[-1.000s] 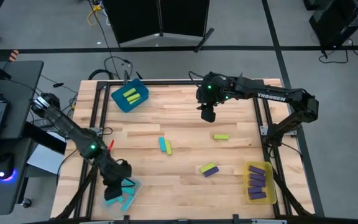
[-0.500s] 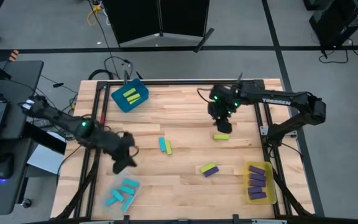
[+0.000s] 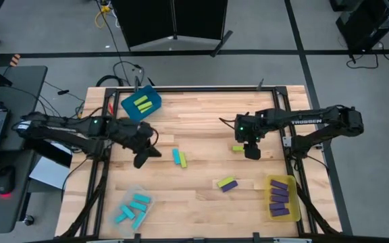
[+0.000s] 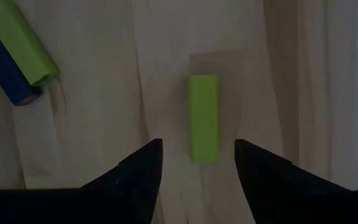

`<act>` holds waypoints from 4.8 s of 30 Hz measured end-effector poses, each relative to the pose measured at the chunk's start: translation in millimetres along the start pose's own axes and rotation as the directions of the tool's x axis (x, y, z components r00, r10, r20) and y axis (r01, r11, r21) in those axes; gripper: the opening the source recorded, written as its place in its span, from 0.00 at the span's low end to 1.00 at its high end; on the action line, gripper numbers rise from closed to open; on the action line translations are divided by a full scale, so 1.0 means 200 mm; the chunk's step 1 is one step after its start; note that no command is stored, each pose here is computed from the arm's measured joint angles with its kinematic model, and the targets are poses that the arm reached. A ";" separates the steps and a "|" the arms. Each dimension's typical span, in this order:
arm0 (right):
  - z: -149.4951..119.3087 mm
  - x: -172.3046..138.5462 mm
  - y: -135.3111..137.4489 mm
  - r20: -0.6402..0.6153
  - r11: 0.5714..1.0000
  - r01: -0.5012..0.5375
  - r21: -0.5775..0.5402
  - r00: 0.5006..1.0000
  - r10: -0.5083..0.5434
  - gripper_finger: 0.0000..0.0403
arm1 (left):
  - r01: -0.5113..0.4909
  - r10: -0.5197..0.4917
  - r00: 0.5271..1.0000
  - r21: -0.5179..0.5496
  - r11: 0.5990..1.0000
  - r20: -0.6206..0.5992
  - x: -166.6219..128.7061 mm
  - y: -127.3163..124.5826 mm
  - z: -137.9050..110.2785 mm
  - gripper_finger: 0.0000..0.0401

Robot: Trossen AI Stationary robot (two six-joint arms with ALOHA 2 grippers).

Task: Sort blocks
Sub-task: Put the green block into the blue bin

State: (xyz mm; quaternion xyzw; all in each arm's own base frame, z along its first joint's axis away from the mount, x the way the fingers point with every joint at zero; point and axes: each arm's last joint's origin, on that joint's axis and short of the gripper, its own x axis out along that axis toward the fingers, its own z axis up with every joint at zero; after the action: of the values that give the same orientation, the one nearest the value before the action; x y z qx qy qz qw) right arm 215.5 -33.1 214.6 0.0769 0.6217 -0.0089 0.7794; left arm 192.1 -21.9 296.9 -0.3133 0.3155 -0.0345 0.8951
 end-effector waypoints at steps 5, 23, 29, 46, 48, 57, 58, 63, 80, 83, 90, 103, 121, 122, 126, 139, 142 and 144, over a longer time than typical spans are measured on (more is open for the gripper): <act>0.02 0.00 0.01 0.038 1.000 0.002 -0.003 0.999 -0.002 0.55 | -0.003 -0.001 0.994 0.035 0.999 0.105 0.01 0.04 0.08 0.01; 0.11 0.11 0.02 0.064 1.000 -0.011 0.011 0.998 0.010 0.55 | 0.035 -0.115 0.921 0.214 0.976 0.372 0.07 0.24 0.38 0.01; 0.10 0.13 0.04 0.028 1.000 -0.004 0.000 1.000 0.004 0.55 | 0.024 -0.111 0.905 0.213 0.977 0.410 0.04 0.28 0.42 0.01; 0.05 0.35 -0.01 -0.101 0.998 0.038 -0.055 0.994 -0.043 0.52 | 0.011 -0.103 0.910 0.224 0.974 0.401 0.04 0.31 0.43 0.01; 0.05 0.39 -0.01 -0.108 0.998 0.041 -0.057 0.993 -0.047 0.49 | 0.005 -0.096 0.910 0.218 0.976 0.404 0.04 0.32 0.43 0.01; 0.09 0.40 -0.01 -0.136 0.998 0.029 -0.054 0.990 -0.036 0.29 | -0.026 -0.061 0.901 0.193 0.981 0.430 0.01 0.36 0.45 0.01; 0.10 0.39 -0.01 -0.125 0.998 0.023 -0.052 0.992 -0.029 0.29 | -0.032 -0.054 0.899 0.188 0.982 0.435 0.01 0.37 0.45 0.01; 0.23 0.19 -0.04 0.118 0.999 -0.054 0.008 0.992 0.052 0.29 | -0.069 -0.016 0.887 0.166 0.984 0.461 -0.02 0.41 0.47 0.01; 0.57 -0.36 -0.18 0.966 0.929 -0.364 0.071 0.256 0.027 0.29 | -0.086 -0.065 0.828 0.242 0.966 0.557 -0.08 0.40 0.52 0.09; 0.58 -0.41 -0.18 0.987 0.921 -0.386 0.057 0.162 0.007 0.29 | -0.081 -0.075 0.822 0.247 0.966 0.565 -0.08 0.40 0.54 0.14; 0.60 -0.47 -0.17 0.997 0.919 -0.392 0.054 0.075 -0.026 0.29 | 0.085 -0.188 0.823 0.211 0.974 0.536 -0.01 0.44 0.58 0.29; 0.63 -0.53 -0.16 0.996 0.932 -0.359 0.042 0.085 -0.012 0.29 | 0.364 -0.379 0.715 0.151 0.919 0.587 0.07 0.52 0.68 0.48; 0.63 -0.55 -0.15 0.998 0.934 -0.357 0.019 0.057 0.002 0.29 | 0.384 -0.480 0.742 0.291 0.876 0.467 0.17 0.46 0.93 0.49; 0.63 -0.55 -0.15 0.999 0.934 -0.357 0.016 0.052 0.002 0.29 | 0.377 -0.484 0.742 0.307 0.874 0.465 0.17 0.45 0.93 0.49; 0.63 -0.55 -0.15 0.999 0.933 -0.359 0.011 0.050 0.007 0.29 | 0.351 -0.490 0.737 0.354 0.867 0.466 0.17 0.45 0.93 0.49; 0.63 -0.55 -0.14 0.999 0.934 -0.357 0.006 0.048 0.012 0.29 | 0.316 -0.506 0.736 0.432 0.845 0.450 0.17 0.44 0.94 0.29; 0.63 -0.56 -0.14 0.999 0.936 -0.353 0.003 0.044 0.013 0.29 | 0.301 -0.503 0.743 0.450 0.841 0.442 0.16 0.43 0.95 0.29; 0.63 -0.56 -0.15 0.999 0.936 -0.352 0.005 0.042 0.011 0.29 | 0.297 -0.499 0.749 0.452 0.841 0.436 0.16 0.42 0.95 0.29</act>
State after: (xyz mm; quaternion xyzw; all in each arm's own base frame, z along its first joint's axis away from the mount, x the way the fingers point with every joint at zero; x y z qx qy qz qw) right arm 308.8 -87.9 346.7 0.2257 -0.0994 -0.0372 0.9684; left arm 317.7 140.6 345.7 -0.2042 -0.0355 -0.1947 0.9587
